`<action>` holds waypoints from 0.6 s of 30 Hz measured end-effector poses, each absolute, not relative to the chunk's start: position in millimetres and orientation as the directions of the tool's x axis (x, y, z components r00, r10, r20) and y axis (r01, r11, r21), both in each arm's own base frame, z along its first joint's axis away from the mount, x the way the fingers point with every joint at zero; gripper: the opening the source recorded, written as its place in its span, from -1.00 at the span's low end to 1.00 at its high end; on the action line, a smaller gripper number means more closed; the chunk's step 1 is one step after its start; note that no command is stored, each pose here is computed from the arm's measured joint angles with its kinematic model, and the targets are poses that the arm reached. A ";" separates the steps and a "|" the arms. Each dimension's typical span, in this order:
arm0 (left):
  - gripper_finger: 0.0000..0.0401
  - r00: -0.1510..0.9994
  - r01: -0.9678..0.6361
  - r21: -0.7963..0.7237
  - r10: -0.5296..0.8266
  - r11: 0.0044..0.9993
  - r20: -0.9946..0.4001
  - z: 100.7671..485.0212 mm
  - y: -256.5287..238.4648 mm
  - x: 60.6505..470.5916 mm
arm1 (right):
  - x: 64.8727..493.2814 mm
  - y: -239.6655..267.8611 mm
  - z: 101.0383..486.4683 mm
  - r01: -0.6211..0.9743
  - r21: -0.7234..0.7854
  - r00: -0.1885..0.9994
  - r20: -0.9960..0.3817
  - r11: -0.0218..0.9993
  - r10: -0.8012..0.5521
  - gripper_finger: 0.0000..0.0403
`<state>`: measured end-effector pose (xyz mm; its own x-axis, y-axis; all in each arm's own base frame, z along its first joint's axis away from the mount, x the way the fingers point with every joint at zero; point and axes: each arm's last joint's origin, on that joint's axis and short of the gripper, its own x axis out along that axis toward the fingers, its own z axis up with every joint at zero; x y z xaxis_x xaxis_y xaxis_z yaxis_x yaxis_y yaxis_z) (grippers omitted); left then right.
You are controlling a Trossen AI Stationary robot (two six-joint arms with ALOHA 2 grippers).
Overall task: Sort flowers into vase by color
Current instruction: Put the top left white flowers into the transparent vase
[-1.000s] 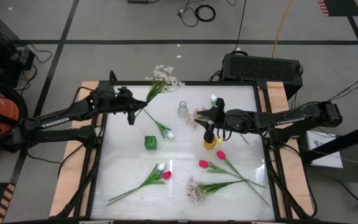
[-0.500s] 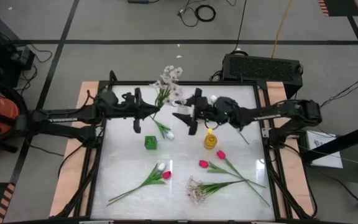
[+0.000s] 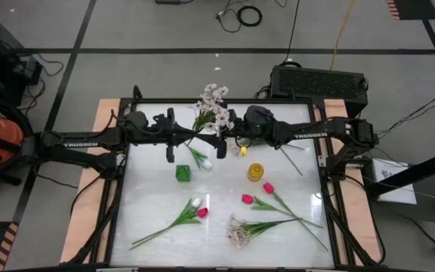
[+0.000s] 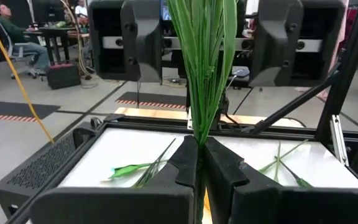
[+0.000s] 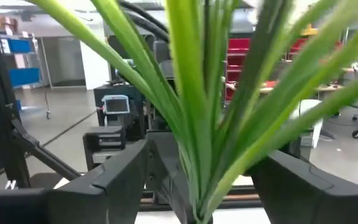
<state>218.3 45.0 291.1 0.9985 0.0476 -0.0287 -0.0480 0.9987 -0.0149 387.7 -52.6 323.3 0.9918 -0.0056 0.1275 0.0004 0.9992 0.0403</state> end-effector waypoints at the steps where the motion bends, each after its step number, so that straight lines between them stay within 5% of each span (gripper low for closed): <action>1: -0.93 0.998 -0.048 -0.014 0.048 0.999 -0.029 291.1 45.1 218.3 | 388.1 -52.6 322.8 0.001 0.031 0.992 0.124 1.000 -0.005 0.28; 6: -0.93 0.998 -0.048 0.009 0.048 0.999 -0.032 290.9 45.1 218.2 | 388.3 -52.4 322.8 0.002 0.022 0.993 0.122 1.000 -0.005 0.04; 16: -0.79 0.995 -0.093 0.005 0.093 0.996 -0.041 290.0 46.4 218.1 | 388.2 -52.8 322.6 0.007 0.023 0.993 0.117 1.000 -0.010 -0.89; 18: -0.72 0.993 -0.108 0.000 0.108 0.994 -0.050 289.2 46.8 218.0 | 387.5 -52.8 323.0 0.011 0.024 0.994 0.111 1.000 -0.014 -0.95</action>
